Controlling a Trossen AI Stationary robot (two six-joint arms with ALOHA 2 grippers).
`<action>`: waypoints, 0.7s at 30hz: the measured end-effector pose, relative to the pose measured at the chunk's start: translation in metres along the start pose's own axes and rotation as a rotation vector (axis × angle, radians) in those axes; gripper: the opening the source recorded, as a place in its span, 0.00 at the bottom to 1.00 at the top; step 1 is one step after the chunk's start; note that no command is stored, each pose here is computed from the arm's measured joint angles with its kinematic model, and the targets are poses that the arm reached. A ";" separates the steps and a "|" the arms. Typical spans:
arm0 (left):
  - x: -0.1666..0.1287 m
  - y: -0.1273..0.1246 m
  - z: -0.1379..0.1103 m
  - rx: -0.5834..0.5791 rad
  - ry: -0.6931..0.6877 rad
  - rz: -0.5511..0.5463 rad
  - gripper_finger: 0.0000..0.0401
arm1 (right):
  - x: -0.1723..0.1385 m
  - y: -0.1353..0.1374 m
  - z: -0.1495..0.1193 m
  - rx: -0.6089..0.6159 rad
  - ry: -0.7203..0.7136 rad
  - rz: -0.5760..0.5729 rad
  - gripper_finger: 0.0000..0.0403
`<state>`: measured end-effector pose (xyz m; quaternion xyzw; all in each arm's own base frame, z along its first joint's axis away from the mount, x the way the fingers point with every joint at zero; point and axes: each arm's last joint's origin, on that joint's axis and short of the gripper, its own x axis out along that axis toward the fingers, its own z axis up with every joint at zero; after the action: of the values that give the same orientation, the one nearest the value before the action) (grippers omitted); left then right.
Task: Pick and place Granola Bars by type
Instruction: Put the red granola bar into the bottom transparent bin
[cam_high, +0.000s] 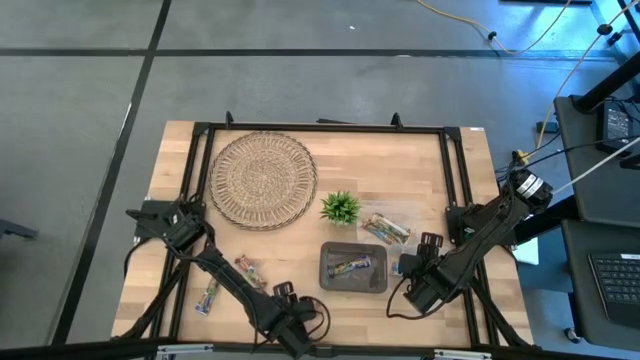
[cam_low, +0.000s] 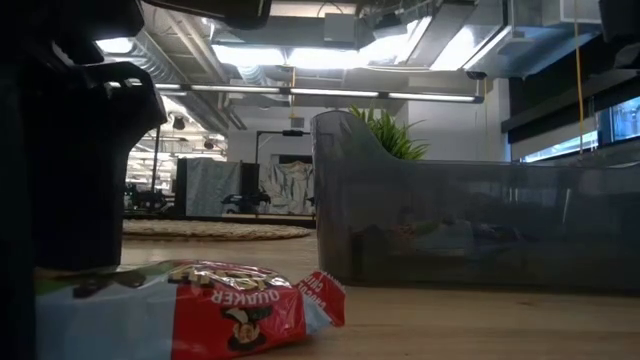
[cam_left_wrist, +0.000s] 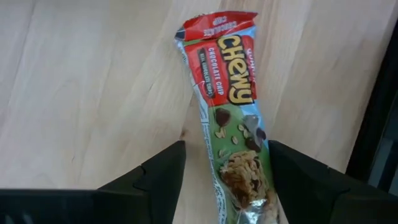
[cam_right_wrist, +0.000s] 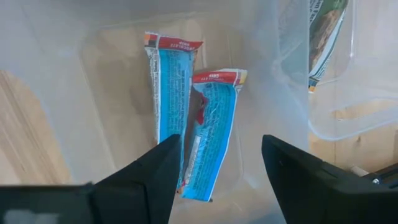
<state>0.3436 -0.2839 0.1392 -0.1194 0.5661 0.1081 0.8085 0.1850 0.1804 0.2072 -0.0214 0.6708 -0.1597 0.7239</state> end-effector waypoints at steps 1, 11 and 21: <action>0.000 0.001 -0.001 -0.001 0.005 0.009 0.53 | 0.000 0.000 0.000 0.000 0.000 0.000 0.56; 0.000 0.002 0.000 0.043 -0.002 0.022 0.28 | 0.000 0.000 0.000 -0.005 -0.001 -0.001 0.56; -0.041 0.007 0.006 0.100 -0.050 -0.001 0.17 | -0.018 0.004 0.009 -0.050 -0.162 -0.026 0.56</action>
<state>0.3327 -0.2770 0.1790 -0.0764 0.5503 0.0820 0.8274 0.1937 0.1868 0.2246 -0.0611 0.6135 -0.1503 0.7728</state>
